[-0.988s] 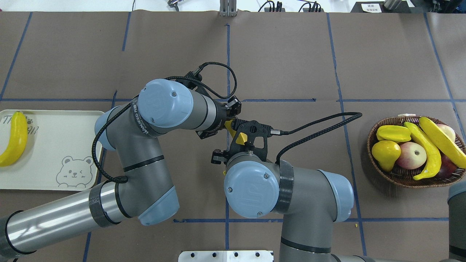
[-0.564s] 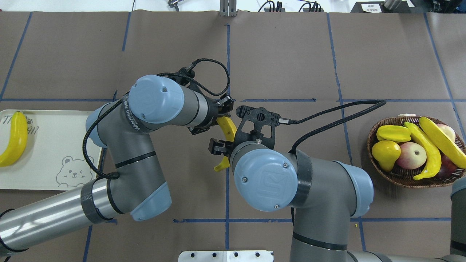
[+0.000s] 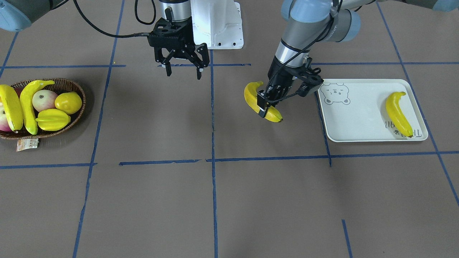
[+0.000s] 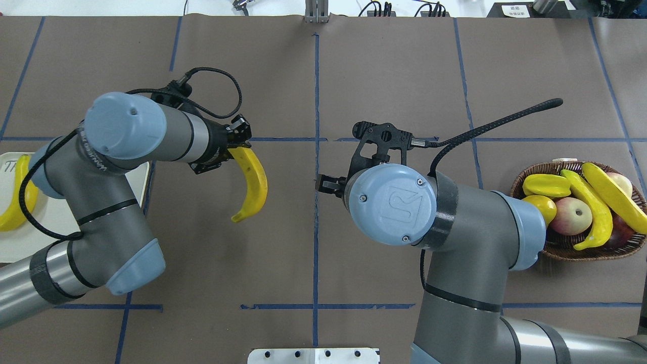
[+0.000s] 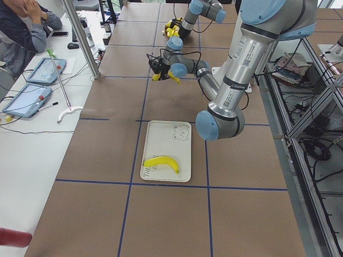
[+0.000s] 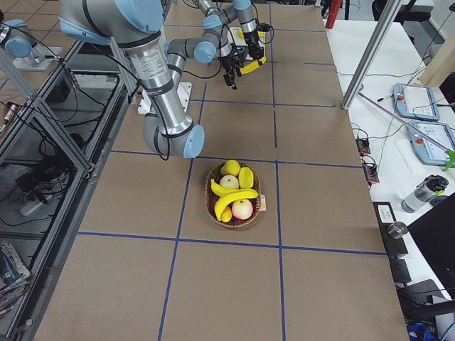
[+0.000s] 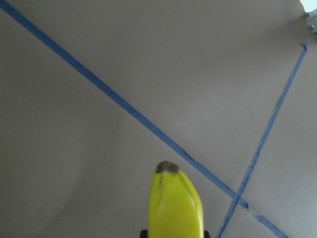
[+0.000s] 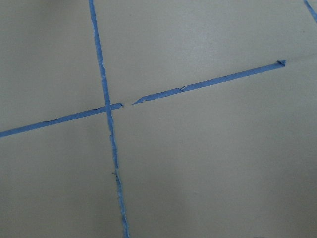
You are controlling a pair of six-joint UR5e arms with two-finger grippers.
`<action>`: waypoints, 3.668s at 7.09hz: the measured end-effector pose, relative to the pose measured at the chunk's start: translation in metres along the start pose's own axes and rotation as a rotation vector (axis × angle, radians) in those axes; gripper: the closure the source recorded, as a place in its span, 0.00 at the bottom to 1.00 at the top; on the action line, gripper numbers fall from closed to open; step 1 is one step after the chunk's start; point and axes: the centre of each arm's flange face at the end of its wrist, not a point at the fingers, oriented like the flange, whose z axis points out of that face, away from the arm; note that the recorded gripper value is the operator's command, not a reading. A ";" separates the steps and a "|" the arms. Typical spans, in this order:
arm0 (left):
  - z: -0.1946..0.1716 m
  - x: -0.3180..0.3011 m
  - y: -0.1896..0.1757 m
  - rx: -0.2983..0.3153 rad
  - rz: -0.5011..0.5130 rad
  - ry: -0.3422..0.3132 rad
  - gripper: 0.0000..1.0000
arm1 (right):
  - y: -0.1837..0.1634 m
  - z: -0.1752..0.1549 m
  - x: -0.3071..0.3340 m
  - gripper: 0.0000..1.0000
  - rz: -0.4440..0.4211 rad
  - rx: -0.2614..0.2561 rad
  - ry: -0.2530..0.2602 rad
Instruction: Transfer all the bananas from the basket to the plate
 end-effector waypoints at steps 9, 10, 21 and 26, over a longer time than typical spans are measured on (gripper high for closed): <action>0.016 -0.264 -0.251 -0.066 0.242 -0.279 1.00 | -0.010 0.021 0.027 0.00 -0.014 -0.038 0.052; 0.025 -0.289 -0.263 -0.068 0.242 -0.265 0.93 | -0.010 0.021 0.026 0.00 -0.015 -0.038 0.052; -0.067 -0.175 -0.216 -0.223 0.417 0.054 0.00 | -0.017 0.000 0.107 0.00 -0.117 -0.091 0.071; -0.051 -0.164 -0.184 -0.228 0.465 0.053 0.00 | -0.066 -0.010 0.248 0.00 -0.356 -0.144 0.204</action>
